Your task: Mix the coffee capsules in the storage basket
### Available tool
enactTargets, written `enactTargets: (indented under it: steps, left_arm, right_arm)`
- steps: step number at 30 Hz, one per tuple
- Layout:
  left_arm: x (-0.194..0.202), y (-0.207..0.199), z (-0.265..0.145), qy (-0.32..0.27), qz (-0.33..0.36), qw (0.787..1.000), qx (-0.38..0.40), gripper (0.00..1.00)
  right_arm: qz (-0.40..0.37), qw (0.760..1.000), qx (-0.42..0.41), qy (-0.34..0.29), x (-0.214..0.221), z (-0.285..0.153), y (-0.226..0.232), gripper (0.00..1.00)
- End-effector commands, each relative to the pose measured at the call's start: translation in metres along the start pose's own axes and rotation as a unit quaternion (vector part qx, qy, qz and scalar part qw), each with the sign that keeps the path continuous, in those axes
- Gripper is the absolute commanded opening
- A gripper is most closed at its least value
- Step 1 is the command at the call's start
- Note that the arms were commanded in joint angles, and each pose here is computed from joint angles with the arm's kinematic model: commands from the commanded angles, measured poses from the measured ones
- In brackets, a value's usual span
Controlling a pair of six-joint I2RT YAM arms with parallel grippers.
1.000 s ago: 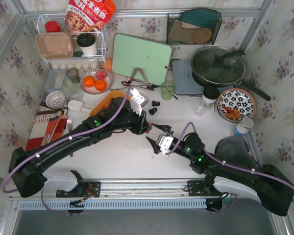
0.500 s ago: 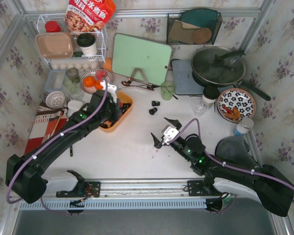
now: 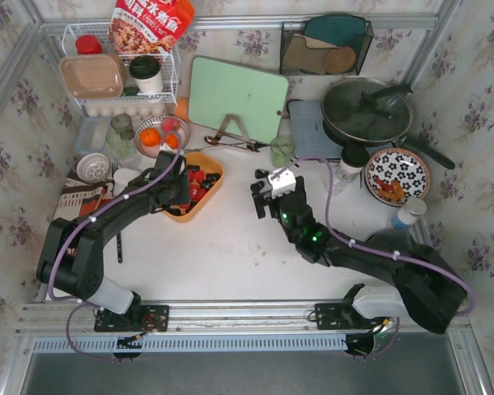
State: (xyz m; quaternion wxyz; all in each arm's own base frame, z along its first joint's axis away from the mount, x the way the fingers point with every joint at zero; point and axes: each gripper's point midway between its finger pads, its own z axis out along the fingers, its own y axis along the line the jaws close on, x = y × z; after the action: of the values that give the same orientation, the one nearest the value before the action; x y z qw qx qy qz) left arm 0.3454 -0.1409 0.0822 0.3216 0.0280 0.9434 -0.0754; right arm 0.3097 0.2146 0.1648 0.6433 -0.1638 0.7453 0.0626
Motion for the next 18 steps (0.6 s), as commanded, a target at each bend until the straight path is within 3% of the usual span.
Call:
enactTargets:
  steps: [1,6,13,18]
  left_arm:
    - [-0.004,0.002,0.005,-0.014,-0.008,1.0,-0.005,0.33]
    - [0.004,0.007,0.003,-0.013,-0.007,1.0,-0.013,0.43]
    - [-0.003,0.012,-0.015,-0.057,-0.009,0.998,-0.012,0.7]
    - [-0.019,-0.003,-0.055,-0.103,-0.027,0.994,0.036,0.74]
  right_arm:
    - [0.062,0.994,-0.01,0.091,0.032,0.021,0.012,0.96]
    - [0.15,0.975,-0.044,0.16,0.052,0.055,0.024,0.85]
    - [0.198,0.959,0.001,0.203,0.076,0.099,0.026,0.81]
    - [0.215,0.955,0.031,0.205,0.077,0.121,0.025,0.76]
